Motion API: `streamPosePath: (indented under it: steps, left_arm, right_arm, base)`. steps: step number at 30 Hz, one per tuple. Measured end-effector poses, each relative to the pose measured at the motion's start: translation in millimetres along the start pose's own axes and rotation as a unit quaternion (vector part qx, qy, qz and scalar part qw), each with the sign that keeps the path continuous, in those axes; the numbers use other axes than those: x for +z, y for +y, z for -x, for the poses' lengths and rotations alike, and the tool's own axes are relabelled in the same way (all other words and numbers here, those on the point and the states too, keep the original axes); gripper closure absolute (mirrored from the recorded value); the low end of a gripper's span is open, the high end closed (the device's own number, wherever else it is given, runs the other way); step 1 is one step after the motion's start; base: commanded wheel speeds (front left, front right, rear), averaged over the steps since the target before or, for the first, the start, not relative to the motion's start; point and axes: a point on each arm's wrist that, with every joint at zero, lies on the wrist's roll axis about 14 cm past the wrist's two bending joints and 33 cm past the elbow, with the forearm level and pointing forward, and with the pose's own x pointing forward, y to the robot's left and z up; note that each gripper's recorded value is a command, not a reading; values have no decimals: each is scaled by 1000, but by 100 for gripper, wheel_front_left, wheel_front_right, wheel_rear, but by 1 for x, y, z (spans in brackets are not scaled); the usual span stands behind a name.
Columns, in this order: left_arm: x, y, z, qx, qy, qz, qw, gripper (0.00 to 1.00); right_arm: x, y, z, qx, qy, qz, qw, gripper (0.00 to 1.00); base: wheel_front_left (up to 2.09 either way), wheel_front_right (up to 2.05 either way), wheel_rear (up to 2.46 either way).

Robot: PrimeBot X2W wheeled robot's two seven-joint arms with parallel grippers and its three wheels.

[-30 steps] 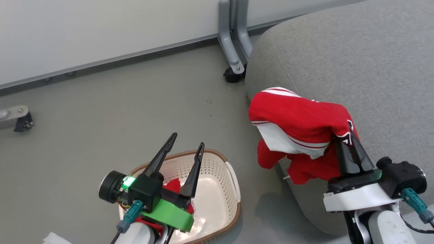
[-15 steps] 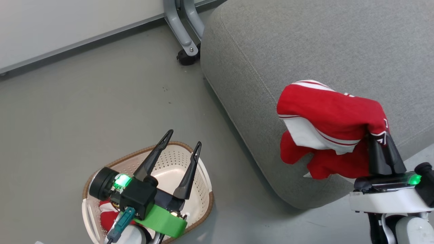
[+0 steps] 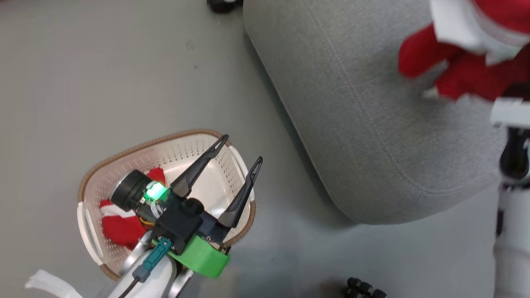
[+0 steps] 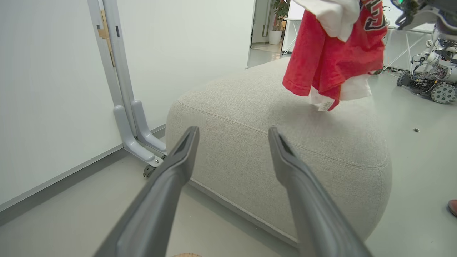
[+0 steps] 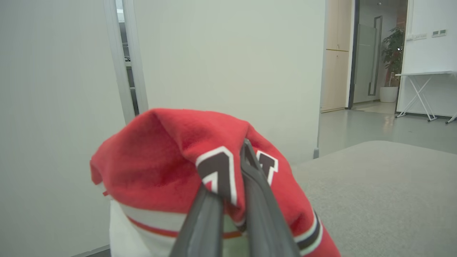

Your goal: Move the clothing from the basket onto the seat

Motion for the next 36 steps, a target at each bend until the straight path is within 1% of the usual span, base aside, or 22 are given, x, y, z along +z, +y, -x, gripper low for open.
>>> streamPosePath:
  steps: [4,6,8,13,19,20,21,24,26,28,31,33,36]
  left_arm:
    - [-16,13,-3,-6,4,8,1000,0]
    - [-25,23,-4,-1,8,11,1000,0]
    - [-34,31,-4,2,12,15,1000,0]
    - [-58,50,2,17,30,27,999,0]
    - [-79,64,15,34,55,33,997,0]
    - [-81,66,17,37,59,34,997,0]
    - [-83,66,19,39,62,35,997,0]
    - [-85,67,21,40,67,34,996,0]
    - [-82,65,21,40,67,33,996,0]
    - [-79,64,20,42,66,34,996,0]
    - [-68,62,16,54,55,46,996,0]
    - [-55,61,12,69,39,57,995,0]
    - [-42,55,13,75,33,65,995,0]
  right_arm:
    - [-14,-5,-49,2,-3,22,1000,100]
    - [-32,-10,-68,0,14,43,999,100]
    - [-53,-17,-77,-9,39,57,998,100]
    - [-126,-32,-75,-36,130,75,988,100]
    - [-185,-32,-54,-54,201,73,975,100]
    - [-192,-34,-50,-60,209,73,973,41]
    - [-196,-35,-47,-62,215,74,972,0]
    - [-199,-40,-40,-79,218,70,970,0]
    - [-195,-36,-38,-77,212,67,972,0]
    - [-189,-31,-35,-72,204,63,974,0]
    - [-174,-26,-25,-50,193,84,976,0]
    - [-168,-20,-9,-48,194,72,977,0]
    - [-162,-9,13,-29,202,66,977,0]
  base:
    - [0,0,0]
    - [0,0,0]
    - [0,0,0]
    - [0,0,0]
    - [0,0,0]
    - [0,0,0]
    - [0,0,0]
    - [0,0,0]
    - [0,0,0]
    - [0,0,0]
    - [0,0,0]
    - [0,0,0]
    - [0,0,0]
